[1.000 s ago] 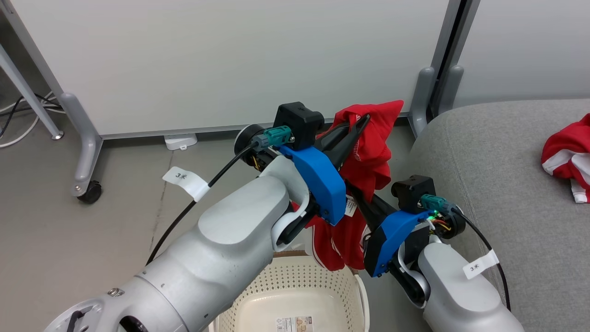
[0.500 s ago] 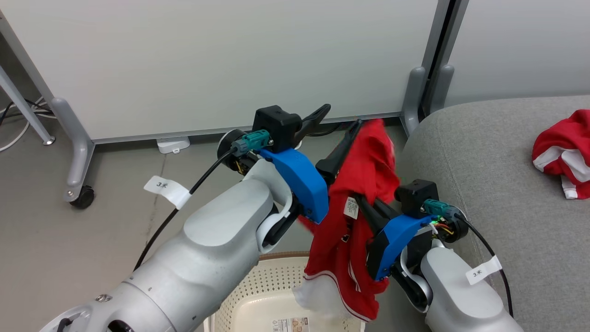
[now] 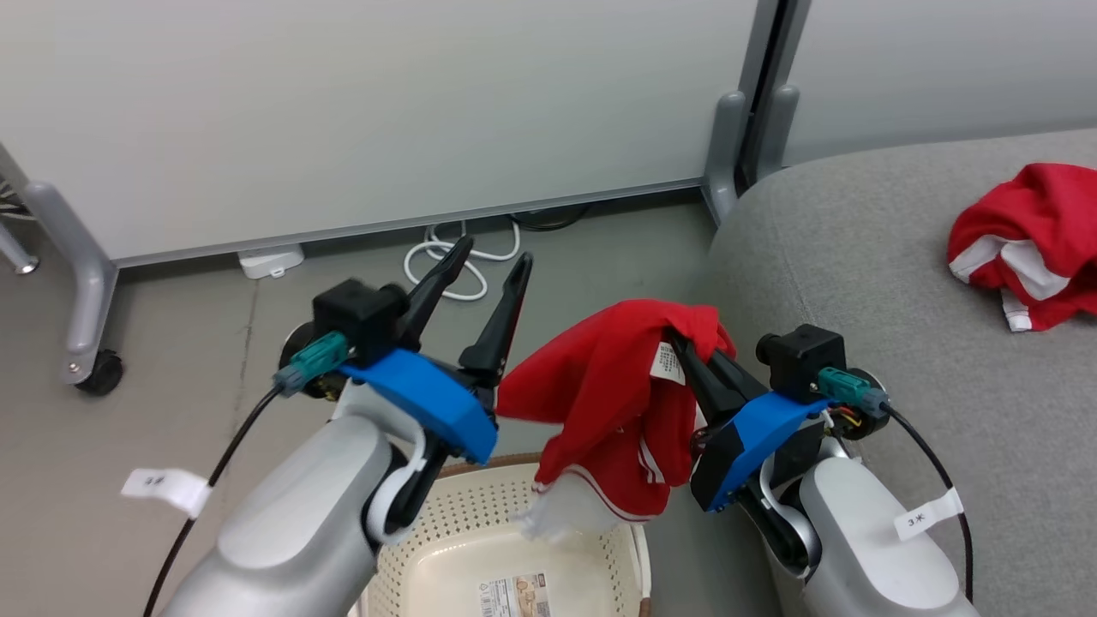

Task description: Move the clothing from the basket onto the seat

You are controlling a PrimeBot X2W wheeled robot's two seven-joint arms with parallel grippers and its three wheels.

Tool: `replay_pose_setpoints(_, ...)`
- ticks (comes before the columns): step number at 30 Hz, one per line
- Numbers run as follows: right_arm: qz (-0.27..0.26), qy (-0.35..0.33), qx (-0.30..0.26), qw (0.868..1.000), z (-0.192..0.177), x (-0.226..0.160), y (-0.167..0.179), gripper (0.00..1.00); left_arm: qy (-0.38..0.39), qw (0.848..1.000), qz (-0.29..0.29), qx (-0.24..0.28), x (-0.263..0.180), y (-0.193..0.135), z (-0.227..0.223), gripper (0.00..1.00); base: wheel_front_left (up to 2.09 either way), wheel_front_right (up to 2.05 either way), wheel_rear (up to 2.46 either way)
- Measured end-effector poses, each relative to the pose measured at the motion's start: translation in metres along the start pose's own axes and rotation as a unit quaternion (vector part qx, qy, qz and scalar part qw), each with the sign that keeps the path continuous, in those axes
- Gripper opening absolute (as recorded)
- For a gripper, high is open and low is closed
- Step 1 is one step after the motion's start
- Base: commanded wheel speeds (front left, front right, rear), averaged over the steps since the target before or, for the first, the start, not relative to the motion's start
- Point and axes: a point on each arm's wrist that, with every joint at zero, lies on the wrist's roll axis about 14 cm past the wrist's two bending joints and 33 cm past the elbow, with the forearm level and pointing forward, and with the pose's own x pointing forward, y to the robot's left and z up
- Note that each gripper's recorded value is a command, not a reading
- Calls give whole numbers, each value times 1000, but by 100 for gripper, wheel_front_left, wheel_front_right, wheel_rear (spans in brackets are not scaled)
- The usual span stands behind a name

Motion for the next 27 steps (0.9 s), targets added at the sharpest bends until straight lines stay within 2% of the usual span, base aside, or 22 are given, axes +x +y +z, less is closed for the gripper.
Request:
replay_pose_setpoints(8, -63, -29, -4, 998, 19, -28, -41, 0, 0, 999, 33, -17, -18, 16, -31, 100, 0, 0, 0)
replay_pose_setpoints(12, -118, -39, -9, 992, 28, -58, -70, 0, 17, 998, 49, -20, -25, 22, -55, 100, 0, 0, 0)
replay_pose_setpoints(18, -191, -44, -8, 981, 32, -101, -106, 0, 26, 997, 54, -53, -22, 11, -77, 100, 0, 0, 0)
replay_pose_setpoints(27, -261, -37, 6, 965, 23, -154, -128, 0, 58, 996, -9, -60, -8, -25, -105, 100, 0, 0, 0)
